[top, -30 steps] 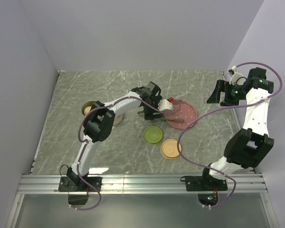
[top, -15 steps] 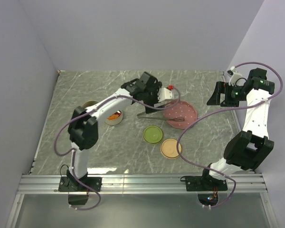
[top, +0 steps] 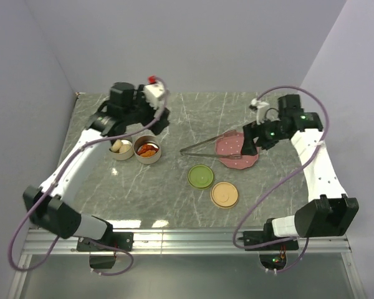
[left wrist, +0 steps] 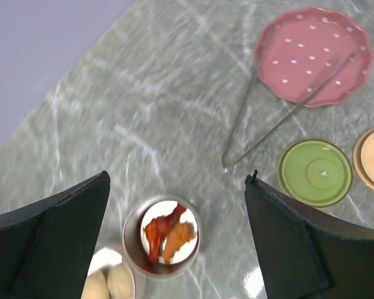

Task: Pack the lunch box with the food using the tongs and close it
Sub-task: Pick up the lid of the lunch box with the right arm

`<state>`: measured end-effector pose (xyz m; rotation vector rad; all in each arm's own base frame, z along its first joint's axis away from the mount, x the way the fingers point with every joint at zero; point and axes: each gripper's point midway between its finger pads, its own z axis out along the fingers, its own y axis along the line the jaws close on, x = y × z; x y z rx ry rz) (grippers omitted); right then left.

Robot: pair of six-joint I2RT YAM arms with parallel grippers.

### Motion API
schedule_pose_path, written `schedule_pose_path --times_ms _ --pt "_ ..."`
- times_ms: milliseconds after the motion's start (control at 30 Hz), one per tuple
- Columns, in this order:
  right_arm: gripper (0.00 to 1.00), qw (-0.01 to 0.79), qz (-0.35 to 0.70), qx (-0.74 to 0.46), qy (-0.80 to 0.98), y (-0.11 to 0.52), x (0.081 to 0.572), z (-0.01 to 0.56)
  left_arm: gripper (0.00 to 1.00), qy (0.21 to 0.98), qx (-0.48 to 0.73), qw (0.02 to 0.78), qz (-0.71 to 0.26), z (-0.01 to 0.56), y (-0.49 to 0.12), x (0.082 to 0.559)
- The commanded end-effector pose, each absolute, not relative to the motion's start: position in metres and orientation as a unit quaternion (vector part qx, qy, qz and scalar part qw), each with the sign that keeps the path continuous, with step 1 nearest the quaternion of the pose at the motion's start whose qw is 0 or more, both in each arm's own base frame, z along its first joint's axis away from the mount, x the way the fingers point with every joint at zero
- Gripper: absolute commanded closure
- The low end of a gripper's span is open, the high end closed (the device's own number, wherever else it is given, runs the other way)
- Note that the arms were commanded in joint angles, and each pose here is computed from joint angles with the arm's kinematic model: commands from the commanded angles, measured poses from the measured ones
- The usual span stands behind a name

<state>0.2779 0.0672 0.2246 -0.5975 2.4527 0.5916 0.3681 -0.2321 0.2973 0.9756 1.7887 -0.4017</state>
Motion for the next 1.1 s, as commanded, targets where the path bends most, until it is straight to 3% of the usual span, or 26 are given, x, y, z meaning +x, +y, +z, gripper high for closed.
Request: schedule_pose_path --times_ms 0,167,400,600,1067 --pt "0.09 0.300 0.187 -0.262 0.898 0.090 0.284 0.226 0.05 0.748 0.312 0.550 -0.203 0.335 -0.189 0.353" --pt "0.14 0.282 0.156 -0.339 0.884 0.135 0.291 0.210 0.09 0.770 0.269 0.537 -0.215 0.326 -0.144 0.326" --pt "0.35 0.222 0.135 -0.391 0.883 0.182 0.285 0.165 0.13 0.790 0.224 0.513 -0.251 0.320 -0.126 0.297" --pt "0.50 0.219 0.100 -0.389 0.889 0.198 0.290 0.134 0.13 0.784 0.189 0.527 -0.268 0.326 -0.116 0.296" --pt "0.56 0.177 0.101 -0.393 0.897 0.221 0.289 0.071 0.12 0.780 0.168 0.530 -0.289 0.322 -0.113 0.297"
